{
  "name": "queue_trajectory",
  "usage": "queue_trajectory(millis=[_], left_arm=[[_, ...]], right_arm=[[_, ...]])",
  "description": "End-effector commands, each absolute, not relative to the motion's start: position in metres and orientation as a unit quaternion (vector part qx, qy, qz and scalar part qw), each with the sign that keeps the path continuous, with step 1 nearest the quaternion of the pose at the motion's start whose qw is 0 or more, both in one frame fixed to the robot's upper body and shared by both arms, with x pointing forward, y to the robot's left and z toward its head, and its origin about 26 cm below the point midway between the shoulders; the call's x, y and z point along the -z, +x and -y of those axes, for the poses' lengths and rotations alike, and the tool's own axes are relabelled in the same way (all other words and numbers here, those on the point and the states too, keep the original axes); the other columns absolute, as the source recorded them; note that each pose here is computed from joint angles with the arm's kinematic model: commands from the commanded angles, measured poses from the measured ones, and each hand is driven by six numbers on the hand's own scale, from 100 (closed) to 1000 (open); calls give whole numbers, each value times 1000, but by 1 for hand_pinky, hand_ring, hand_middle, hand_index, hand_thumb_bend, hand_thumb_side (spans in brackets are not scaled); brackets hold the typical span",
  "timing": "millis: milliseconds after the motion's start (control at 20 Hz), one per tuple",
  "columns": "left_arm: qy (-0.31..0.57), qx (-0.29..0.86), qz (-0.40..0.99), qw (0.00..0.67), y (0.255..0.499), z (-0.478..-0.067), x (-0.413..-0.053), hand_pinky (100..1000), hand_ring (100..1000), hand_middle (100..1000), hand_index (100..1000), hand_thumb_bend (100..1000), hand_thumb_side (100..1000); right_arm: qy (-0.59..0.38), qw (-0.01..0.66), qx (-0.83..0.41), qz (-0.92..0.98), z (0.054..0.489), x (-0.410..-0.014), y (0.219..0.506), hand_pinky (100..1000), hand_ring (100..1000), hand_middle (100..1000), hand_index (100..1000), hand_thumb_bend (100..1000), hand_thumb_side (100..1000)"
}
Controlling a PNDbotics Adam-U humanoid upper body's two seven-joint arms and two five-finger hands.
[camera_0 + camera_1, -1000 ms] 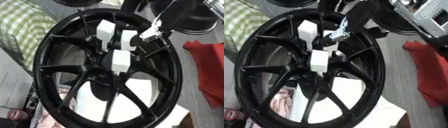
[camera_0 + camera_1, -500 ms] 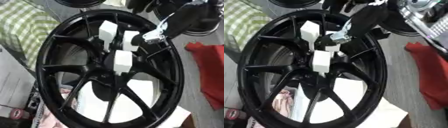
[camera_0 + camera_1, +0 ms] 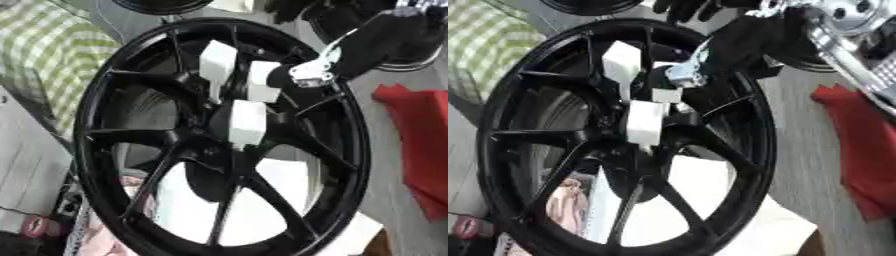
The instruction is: Pull the pin out of the wheel hub.
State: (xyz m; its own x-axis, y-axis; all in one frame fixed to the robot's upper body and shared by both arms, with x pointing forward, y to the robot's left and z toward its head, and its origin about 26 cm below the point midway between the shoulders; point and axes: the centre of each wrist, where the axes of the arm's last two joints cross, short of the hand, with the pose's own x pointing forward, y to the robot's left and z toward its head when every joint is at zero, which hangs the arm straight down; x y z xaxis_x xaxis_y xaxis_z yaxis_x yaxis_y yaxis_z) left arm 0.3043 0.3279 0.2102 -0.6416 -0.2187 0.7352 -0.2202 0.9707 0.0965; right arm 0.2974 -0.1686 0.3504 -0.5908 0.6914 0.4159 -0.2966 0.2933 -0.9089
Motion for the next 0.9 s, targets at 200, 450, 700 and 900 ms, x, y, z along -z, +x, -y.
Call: queue_trajectory(millis=[200, 450, 700, 900], left_arm=[[119, 2, 912, 393, 303, -328, -218, 727, 680, 672, 799, 100, 873], [119, 2, 912, 392, 303, -327, -219, 727, 680, 673, 799, 100, 874], [118, 2, 912, 392, 303, -327, -219, 728, 681, 674, 800, 100, 876], [118, 2, 912, 392, 303, -327, -219, 729, 680, 674, 800, 100, 877]], right_arm=[[-128, 427, -577, 685, 178, -355, 307, 869, 844, 727, 820, 583, 287], [-113, 430, -580, 683, 179, -353, 315, 872, 854, 738, 825, 581, 282], [-117, 433, -576, 684, 182, -350, 324, 873, 857, 739, 824, 573, 274], [-120, 434, -574, 684, 183, -347, 330, 873, 857, 739, 824, 571, 274]])
